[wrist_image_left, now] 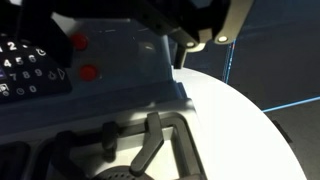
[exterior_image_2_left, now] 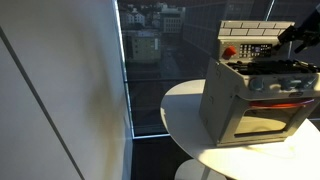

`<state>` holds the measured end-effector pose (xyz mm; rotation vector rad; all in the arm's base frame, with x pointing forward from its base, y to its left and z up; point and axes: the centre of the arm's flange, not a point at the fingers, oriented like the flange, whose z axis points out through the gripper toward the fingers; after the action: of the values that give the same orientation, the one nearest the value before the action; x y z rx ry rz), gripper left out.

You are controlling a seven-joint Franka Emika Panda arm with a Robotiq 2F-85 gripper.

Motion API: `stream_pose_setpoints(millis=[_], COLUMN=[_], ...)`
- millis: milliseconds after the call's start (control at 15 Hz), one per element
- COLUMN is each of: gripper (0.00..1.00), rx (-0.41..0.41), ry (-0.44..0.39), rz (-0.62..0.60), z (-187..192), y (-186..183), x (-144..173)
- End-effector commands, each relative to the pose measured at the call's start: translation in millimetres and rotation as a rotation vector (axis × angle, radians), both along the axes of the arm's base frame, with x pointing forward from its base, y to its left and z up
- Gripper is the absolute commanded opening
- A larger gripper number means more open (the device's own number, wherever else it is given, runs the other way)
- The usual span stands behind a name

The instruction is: Press the top orange button on the microwave oven control panel of the stove

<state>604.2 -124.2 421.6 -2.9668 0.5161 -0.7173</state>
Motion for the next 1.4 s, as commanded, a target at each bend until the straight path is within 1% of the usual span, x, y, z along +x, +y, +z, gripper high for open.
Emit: stream_pose_setpoints(millis=[0,333,1067,1333], gripper=[1.00,1.00,1.00,1.00], rx=[-0.007,-0.001,0.008,0.022], ry=[-0.022,-0.011,0.030,0.078], rz=[-0.008,-0.009,0.003,0.007], z=[2.4,4.0,17.0,24.7], y=[-9.8,-9.0,-0.1,0.5], x=[13.3,9.1,-21.1,-31.7])
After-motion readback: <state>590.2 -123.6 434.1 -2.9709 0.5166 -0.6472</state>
